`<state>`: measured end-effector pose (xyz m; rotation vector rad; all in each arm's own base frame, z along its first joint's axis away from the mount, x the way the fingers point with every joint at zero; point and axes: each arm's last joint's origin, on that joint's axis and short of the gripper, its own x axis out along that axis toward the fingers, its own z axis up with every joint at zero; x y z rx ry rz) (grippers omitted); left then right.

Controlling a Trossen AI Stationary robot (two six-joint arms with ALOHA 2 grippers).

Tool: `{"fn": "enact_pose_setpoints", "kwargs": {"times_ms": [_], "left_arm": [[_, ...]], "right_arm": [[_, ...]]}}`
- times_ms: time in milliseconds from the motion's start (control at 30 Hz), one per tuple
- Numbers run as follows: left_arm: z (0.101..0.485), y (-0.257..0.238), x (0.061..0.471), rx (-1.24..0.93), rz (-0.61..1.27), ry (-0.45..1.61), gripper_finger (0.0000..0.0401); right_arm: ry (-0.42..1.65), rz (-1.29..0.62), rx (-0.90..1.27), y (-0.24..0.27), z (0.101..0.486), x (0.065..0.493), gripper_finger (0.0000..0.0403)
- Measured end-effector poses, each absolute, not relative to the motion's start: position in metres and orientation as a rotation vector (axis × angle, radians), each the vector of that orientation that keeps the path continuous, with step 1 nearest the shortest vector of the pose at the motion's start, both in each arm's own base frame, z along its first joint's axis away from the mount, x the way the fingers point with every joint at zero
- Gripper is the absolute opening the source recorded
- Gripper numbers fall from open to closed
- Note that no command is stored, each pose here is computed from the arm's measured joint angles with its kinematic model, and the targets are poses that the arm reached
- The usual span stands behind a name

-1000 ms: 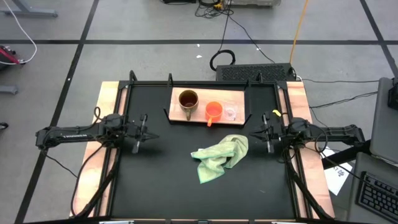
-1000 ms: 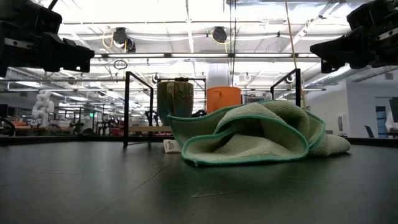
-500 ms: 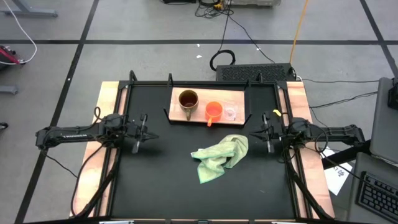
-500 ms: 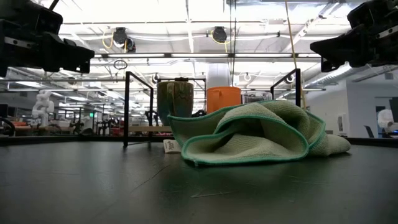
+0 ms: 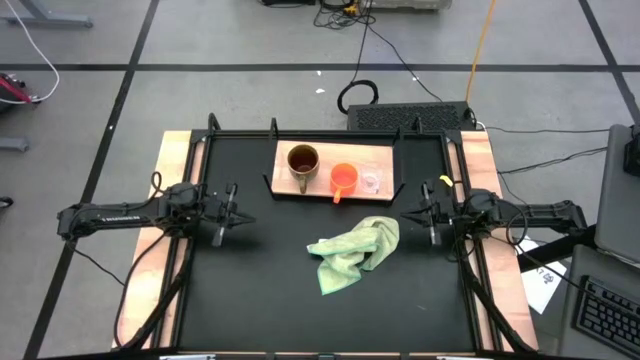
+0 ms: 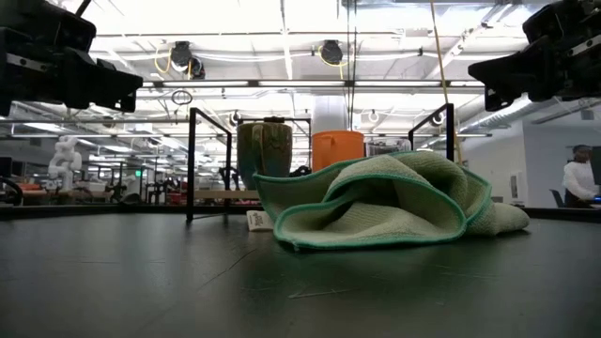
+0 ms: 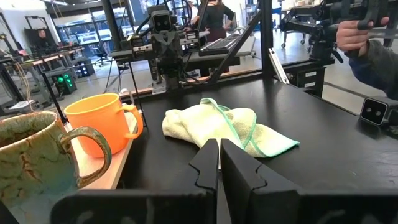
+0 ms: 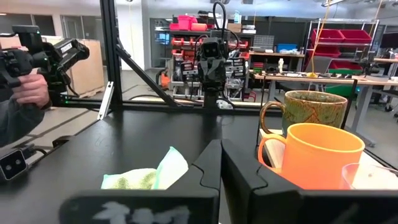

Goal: Stack small to large cups/mugs on shelf
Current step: Put the transparent mug on the shelf

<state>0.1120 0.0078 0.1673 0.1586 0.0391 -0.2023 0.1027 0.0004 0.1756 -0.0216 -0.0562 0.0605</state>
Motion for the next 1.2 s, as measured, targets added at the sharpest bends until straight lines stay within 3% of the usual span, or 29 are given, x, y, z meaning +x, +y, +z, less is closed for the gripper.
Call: {"fn": "enact_pose_setpoints", "kwargs": {"times_ms": [767, 967, 1200], "left_arm": [[0.167, 0.008, 0.112, 0.158, -0.202, 0.043, 0.0021], [0.164, 0.008, 0.112, 0.153, -0.205, 0.076, 0.0021], [0.163, 0.008, 0.112, 0.150, -0.206, 0.086, 0.0021]], "right_arm": [[-0.087, 0.069, -0.013, 0.004, 0.180, 0.123, 0.0000], [0.006, 0.083, 0.018, 0.006, 0.184, 0.135, 0.0000], [0.151, -0.113, -0.006, 0.004, 0.192, 0.155, 0.0000]]}}
